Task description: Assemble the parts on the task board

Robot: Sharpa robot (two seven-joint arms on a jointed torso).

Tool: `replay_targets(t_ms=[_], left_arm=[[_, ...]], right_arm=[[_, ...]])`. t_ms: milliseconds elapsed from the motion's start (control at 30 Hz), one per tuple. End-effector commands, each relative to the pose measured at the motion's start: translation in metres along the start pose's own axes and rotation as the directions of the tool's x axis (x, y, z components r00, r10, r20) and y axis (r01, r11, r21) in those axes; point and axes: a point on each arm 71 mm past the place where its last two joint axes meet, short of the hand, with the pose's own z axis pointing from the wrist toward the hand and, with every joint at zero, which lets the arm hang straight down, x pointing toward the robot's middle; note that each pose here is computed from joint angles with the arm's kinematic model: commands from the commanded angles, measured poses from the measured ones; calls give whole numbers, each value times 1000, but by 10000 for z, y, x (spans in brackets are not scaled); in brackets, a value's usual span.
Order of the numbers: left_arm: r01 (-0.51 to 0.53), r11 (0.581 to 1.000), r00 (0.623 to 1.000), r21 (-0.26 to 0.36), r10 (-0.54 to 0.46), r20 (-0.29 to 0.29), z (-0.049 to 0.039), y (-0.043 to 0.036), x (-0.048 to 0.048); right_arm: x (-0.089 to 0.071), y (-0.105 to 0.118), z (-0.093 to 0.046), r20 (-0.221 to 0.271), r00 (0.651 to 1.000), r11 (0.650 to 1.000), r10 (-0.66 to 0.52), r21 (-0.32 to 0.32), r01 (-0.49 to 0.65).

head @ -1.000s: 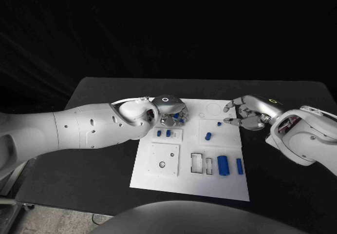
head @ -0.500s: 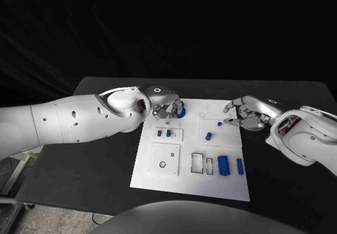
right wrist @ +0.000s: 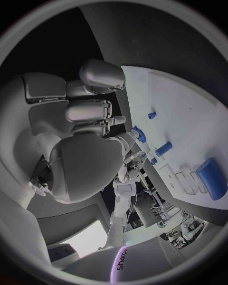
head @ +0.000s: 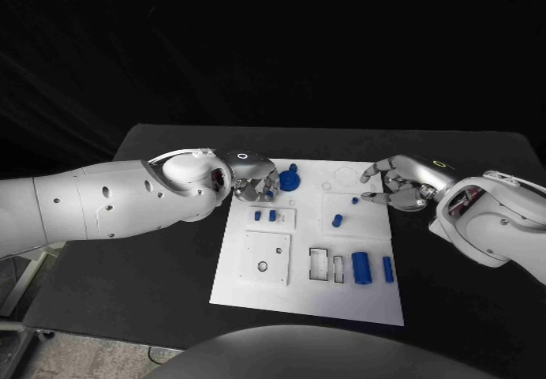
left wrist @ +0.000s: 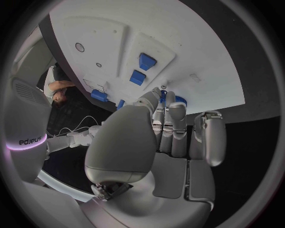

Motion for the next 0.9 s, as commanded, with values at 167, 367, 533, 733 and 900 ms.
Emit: replay_targets(t_ms=[167, 367, 533, 733, 900], left_arm=[[-7, 1000, 1000, -17, 7, -14, 5, 11, 57], [-11, 1000, 1000, -20, 10, -17, 12, 12, 80], [-11, 1000, 1000, -19, 10, -22, 25, 1, 101], [-9, 1000, 999, -19, 8, -33, 42, -10, 142], [-6, 1000, 999, -19, 5, -42, 47, -13, 176]], right_arm=[[18, 12, 4, -15, 1000, 1000, 1, -9, -1], [19, 9, 1, -16, 1000, 1000, 1, -8, -1], [20, 6, -1, -18, 1000, 1000, 2, -7, -2], [22, 6, -1, -20, 1000, 1000, 3, -7, -3], [26, 2, -3, -21, 1000, 1000, 3, -6, -4]])
